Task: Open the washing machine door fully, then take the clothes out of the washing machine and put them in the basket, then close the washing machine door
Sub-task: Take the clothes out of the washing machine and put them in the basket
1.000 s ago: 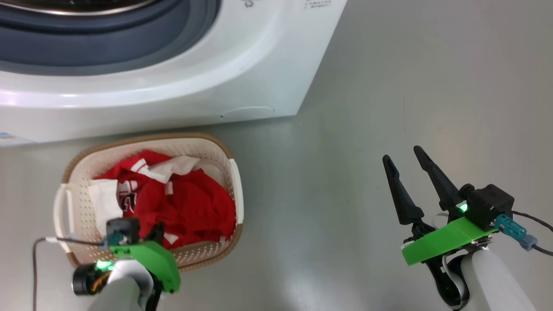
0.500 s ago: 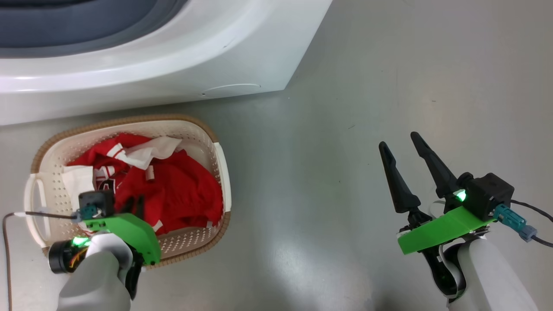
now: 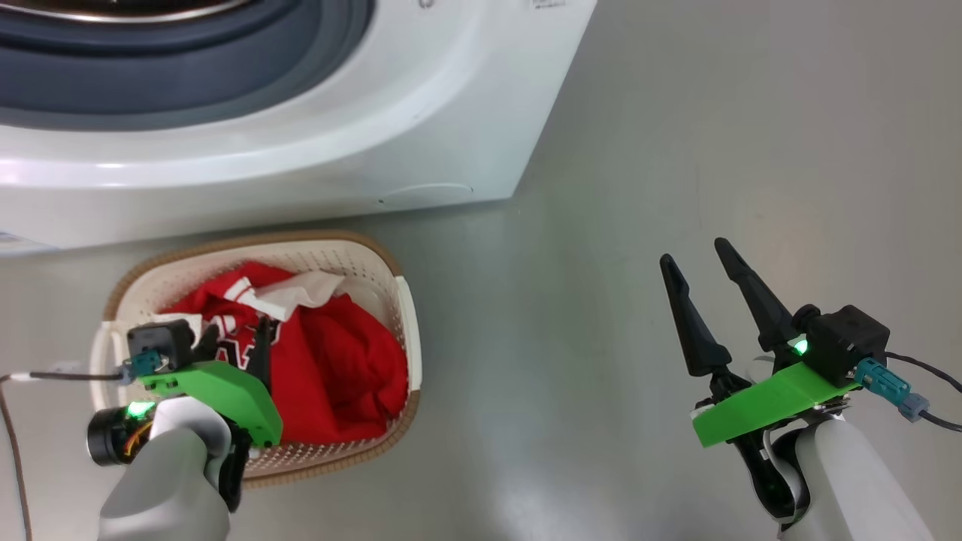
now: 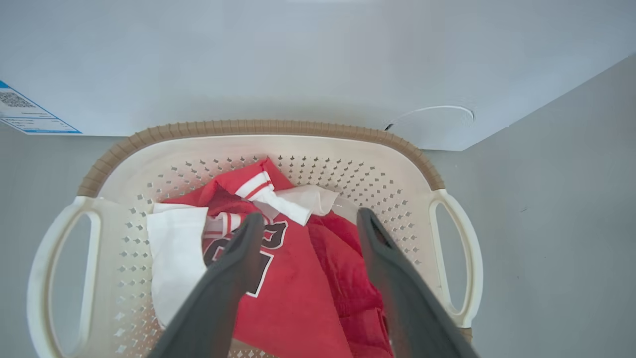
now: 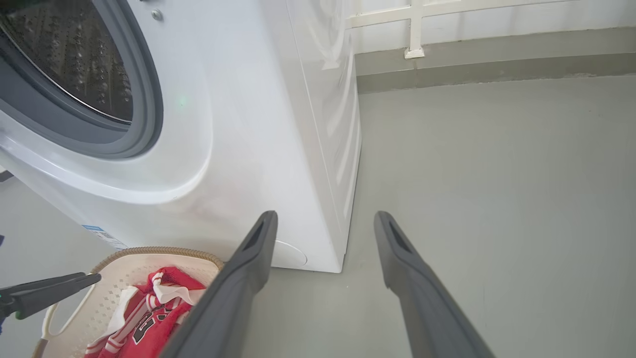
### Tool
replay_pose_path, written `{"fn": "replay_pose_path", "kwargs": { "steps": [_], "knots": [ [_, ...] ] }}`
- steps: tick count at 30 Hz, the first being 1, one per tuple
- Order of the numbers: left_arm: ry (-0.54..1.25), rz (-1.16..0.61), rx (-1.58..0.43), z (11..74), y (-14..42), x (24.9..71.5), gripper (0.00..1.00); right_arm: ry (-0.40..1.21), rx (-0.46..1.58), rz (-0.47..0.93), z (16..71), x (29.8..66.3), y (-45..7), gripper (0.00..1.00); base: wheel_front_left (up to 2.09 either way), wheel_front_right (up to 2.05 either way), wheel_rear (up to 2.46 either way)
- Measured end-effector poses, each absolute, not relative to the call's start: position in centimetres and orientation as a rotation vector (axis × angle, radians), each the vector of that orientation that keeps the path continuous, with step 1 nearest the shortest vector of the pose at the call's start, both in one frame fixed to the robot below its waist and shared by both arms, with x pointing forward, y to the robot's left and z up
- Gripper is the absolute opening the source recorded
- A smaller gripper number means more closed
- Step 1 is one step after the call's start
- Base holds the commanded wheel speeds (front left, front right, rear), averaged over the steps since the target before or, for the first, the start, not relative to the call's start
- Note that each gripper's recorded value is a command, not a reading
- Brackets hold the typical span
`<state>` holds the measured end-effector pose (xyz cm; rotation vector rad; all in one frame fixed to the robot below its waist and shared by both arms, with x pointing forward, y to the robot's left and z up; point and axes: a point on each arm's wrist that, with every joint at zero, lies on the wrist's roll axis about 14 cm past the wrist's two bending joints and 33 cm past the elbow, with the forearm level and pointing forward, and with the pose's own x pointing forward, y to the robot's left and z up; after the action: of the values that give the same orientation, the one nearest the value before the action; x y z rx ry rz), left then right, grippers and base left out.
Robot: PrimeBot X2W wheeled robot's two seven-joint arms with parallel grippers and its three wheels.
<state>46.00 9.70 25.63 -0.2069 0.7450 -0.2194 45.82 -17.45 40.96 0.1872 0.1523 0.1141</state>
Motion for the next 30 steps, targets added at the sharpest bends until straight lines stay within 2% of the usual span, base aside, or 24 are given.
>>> {"fn": "replay_pose_path", "kwargs": {
  "steps": [9, 16, 30],
  "knots": [
    [0.543, -0.178, -0.259, 31.6, 11.2, 47.8, 1.0, 0.101, 0.176, 0.133, 43.5, 45.2, -17.3, 1.0, 0.0, 0.0, 0.0],
    [0.369, -0.17, -0.225, 36.9, 12.6, 48.6, 1.0, 0.07, 0.164, 0.123, 45.1, 44.1, -18.0, 1.0, 0.0, 0.0, 0.0],
    [0.109, -0.137, -0.15, 45.0, 14.9, 45.4, 1.0, 0.039, 0.157, 0.107, 47.0, 40.6, -18.9, 1.0, 0.0, 0.0, 0.0]
  ]
}}
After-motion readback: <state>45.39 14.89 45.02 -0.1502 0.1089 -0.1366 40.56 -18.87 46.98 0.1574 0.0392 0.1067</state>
